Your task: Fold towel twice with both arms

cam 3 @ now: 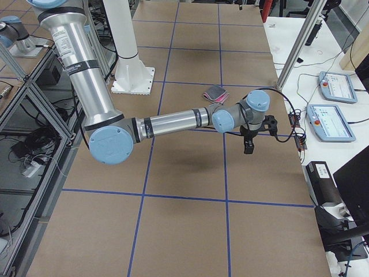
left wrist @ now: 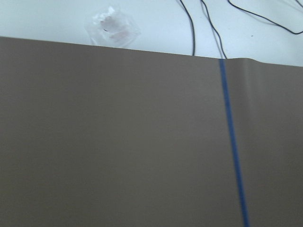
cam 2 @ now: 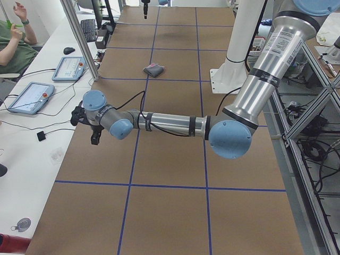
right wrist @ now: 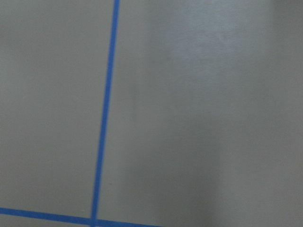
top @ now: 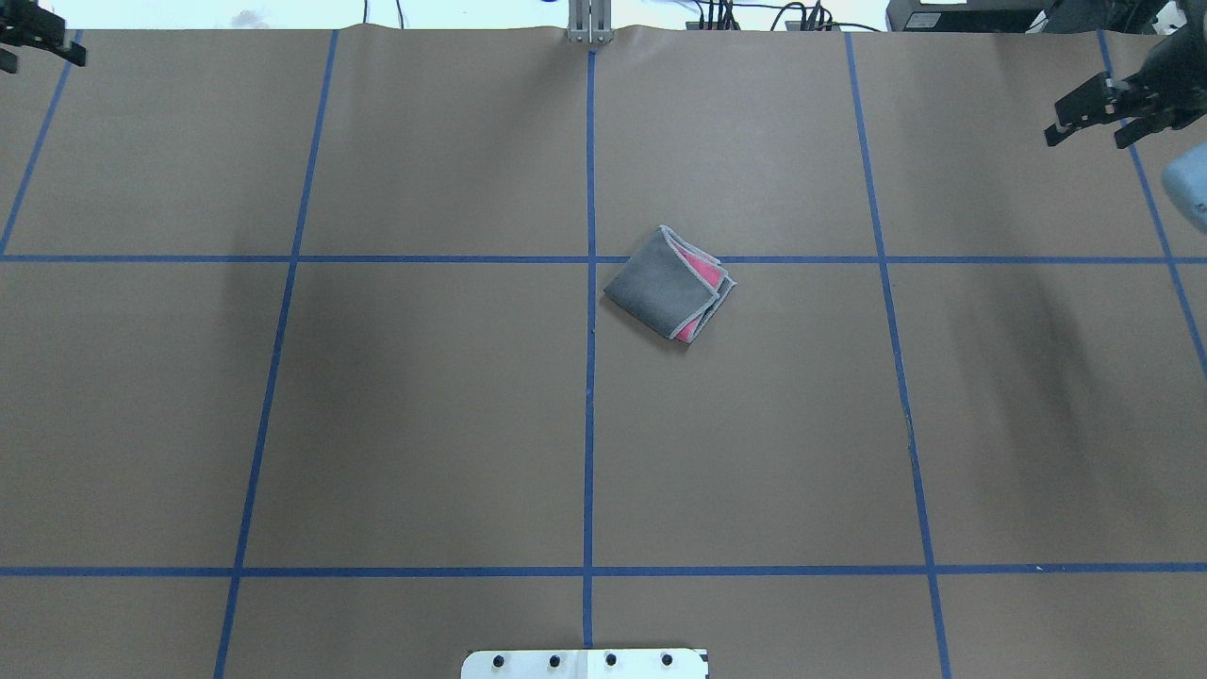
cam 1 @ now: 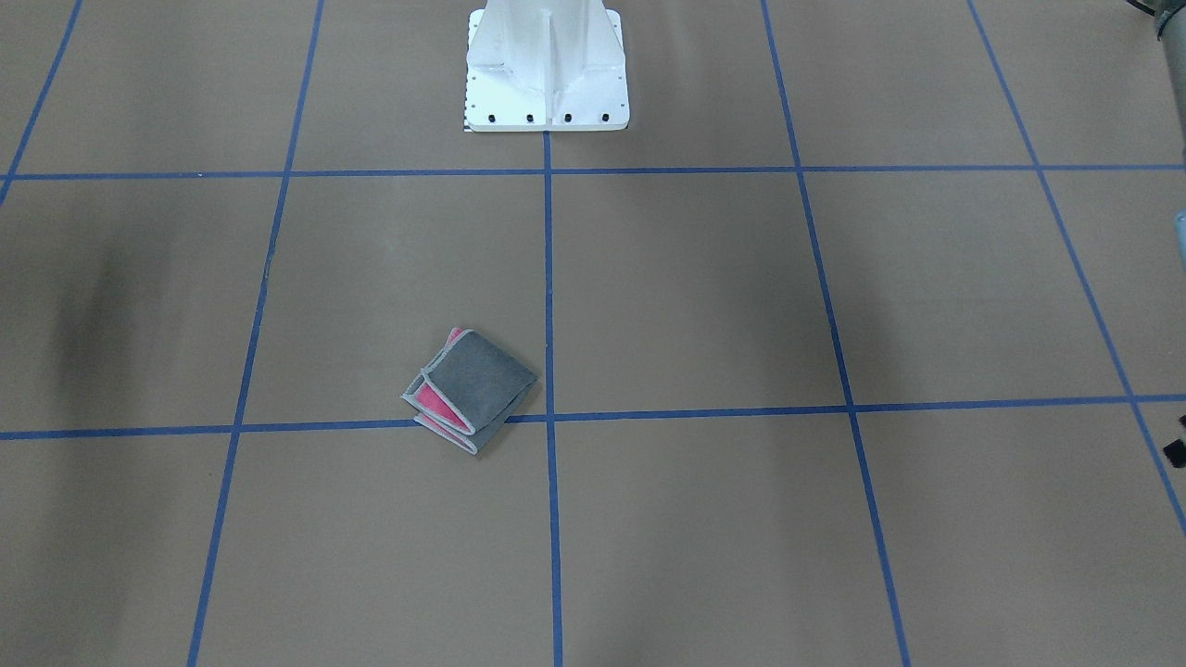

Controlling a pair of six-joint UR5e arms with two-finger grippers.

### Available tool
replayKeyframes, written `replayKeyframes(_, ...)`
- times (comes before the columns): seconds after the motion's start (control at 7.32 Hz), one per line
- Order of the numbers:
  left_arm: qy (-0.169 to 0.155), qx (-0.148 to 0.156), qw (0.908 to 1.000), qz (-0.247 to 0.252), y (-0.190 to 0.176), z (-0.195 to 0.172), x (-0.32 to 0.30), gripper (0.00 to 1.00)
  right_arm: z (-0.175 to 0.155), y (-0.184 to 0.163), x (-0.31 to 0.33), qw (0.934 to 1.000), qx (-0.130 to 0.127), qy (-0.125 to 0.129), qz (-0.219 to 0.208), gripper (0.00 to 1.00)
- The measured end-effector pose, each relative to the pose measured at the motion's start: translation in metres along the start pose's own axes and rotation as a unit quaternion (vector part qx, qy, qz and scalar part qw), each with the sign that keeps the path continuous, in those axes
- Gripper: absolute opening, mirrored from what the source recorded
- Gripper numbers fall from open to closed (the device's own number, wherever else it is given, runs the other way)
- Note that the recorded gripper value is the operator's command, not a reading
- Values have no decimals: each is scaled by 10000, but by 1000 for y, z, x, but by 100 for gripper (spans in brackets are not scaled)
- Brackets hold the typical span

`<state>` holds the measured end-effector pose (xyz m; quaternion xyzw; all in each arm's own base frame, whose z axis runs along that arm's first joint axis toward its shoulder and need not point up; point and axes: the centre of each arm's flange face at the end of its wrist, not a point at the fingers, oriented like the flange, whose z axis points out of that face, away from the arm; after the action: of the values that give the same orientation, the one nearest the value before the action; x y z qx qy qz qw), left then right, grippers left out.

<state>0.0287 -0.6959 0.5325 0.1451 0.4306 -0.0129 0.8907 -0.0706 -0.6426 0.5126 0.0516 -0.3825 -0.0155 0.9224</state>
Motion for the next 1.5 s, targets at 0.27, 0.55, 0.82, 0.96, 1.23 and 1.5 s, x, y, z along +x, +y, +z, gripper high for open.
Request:
replayKeyframes(0.27, -267, -320, 9990, 147, 36, -34, -41, 100, -45, 32, 41, 9976, -422, 542, -82, 100)
replayKeyframes(0.55, -365, -444, 9983, -6, 101, -79, -39, 100, -60, 72, 52, 9973, -405, 568, -220, 100)
replayKeyframes(0.82, -491, -419, 9979, -35, 153, -113, -47, 100, -25, 125, 111, 9978, -312, 548, -188, 100)
replayKeyframes(0.96, -648, -516, 9963, 216, 174, -113, -62, 100, -12, 153, 135, 9984, -295, 473, -119, 100)
replayKeyframes(1.23, -1055, -859, 9884, 668, 214, -99, -98, 100, -3, 184, 160, 9988, -335, 353, 84, 100)
replayKeyframes(1.5, -1289, -1021, 9839, 707, 220, -84, -106, 100, 3, 207, 176, 9982, -413, 354, 246, 100)
